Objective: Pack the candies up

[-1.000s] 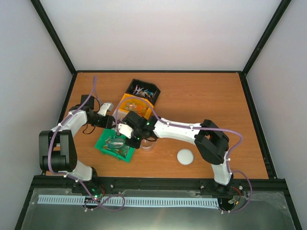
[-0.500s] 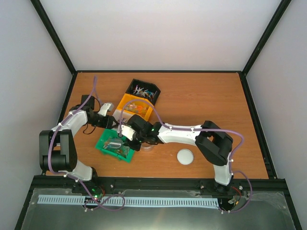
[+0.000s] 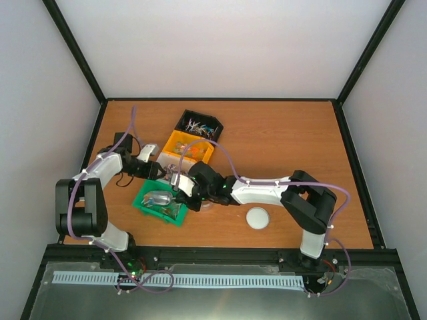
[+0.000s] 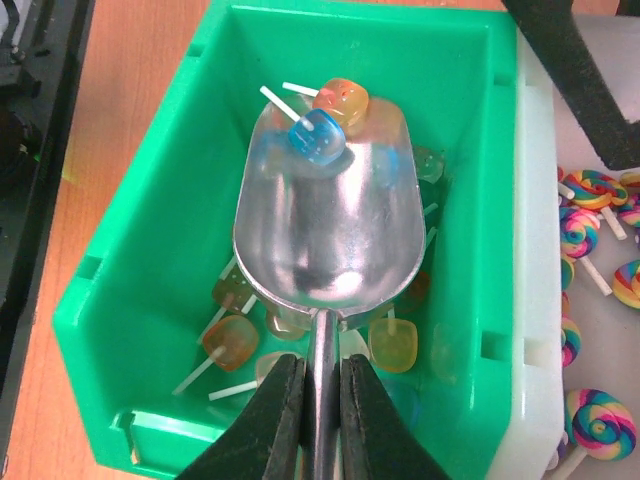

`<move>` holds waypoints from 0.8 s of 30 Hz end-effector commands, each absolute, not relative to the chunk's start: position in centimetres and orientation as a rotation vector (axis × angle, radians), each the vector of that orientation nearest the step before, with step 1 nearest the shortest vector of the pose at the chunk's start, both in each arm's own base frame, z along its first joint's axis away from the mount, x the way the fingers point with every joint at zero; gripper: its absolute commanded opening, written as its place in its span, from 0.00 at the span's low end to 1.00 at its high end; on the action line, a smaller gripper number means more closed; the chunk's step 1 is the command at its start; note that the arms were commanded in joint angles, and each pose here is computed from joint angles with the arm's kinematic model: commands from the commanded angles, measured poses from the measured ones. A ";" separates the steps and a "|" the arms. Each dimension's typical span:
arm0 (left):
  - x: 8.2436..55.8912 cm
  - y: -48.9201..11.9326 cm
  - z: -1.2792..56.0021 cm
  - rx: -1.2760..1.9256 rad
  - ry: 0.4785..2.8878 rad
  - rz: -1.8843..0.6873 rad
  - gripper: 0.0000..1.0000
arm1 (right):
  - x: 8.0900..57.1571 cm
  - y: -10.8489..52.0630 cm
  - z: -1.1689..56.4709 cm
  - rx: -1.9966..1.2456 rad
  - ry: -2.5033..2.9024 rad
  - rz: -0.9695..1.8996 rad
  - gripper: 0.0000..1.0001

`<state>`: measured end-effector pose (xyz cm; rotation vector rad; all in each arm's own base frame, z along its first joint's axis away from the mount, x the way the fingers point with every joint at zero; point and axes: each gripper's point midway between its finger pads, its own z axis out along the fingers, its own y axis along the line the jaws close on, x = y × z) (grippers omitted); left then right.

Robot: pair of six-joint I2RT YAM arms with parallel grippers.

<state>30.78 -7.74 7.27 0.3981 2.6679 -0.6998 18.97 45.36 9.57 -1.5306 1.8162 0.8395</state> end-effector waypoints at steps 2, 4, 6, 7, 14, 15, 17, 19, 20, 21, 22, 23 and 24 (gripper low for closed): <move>30.9 -8.7 7.9 0.390 2.672 -0.754 0.58 | 19.2 45.4 13.1 -1.474 1.706 0.904 0.03; 30.9 -8.7 7.8 0.390 2.672 -0.754 0.59 | 19.1 45.0 13.2 -1.480 1.695 0.925 0.03; 30.9 -8.7 7.9 0.391 2.671 -0.759 0.60 | 19.1 44.8 13.4 -1.483 1.679 0.942 0.03; 31.0 -8.7 8.0 0.391 2.668 -0.764 0.60 | 19.0 44.7 13.6 -1.485 1.666 0.958 0.03; 31.0 -8.9 8.4 0.392 2.658 -0.779 0.63 | 19.2 43.4 14.0 -1.498 1.606 1.003 0.03; 31.0 -8.9 8.4 0.393 2.659 -0.779 0.63 | 19.1 43.2 13.8 -1.510 1.591 1.002 0.03; 31.1 -8.9 8.3 0.391 2.658 -0.779 0.63 | 18.7 42.7 13.6 -1.537 1.565 1.010 0.03; 31.0 -8.9 8.4 0.393 2.657 -0.784 0.63 | 18.5 42.1 13.5 -1.553 1.532 1.022 0.03; 31.0 -9.0 8.4 0.393 2.655 -0.787 0.64 | 18.3 41.6 13.3 -1.558 1.518 1.036 0.03; 31.0 -9.0 8.5 0.394 2.652 -0.787 0.64 | 18.3 41.4 13.4 -1.556 1.496 1.052 0.03; 31.1 -9.0 8.6 0.396 2.647 -0.789 0.64 | 18.3 41.1 13.6 -1.553 1.471 1.069 0.03; 31.0 -9.0 8.6 0.396 2.644 -0.791 0.64 | 18.3 41.0 13.9 -1.556 1.446 1.087 0.03; 31.1 -9.0 8.6 0.394 2.642 -0.793 0.64 | 18.0 40.8 14.3 -1.567 1.407 1.114 0.03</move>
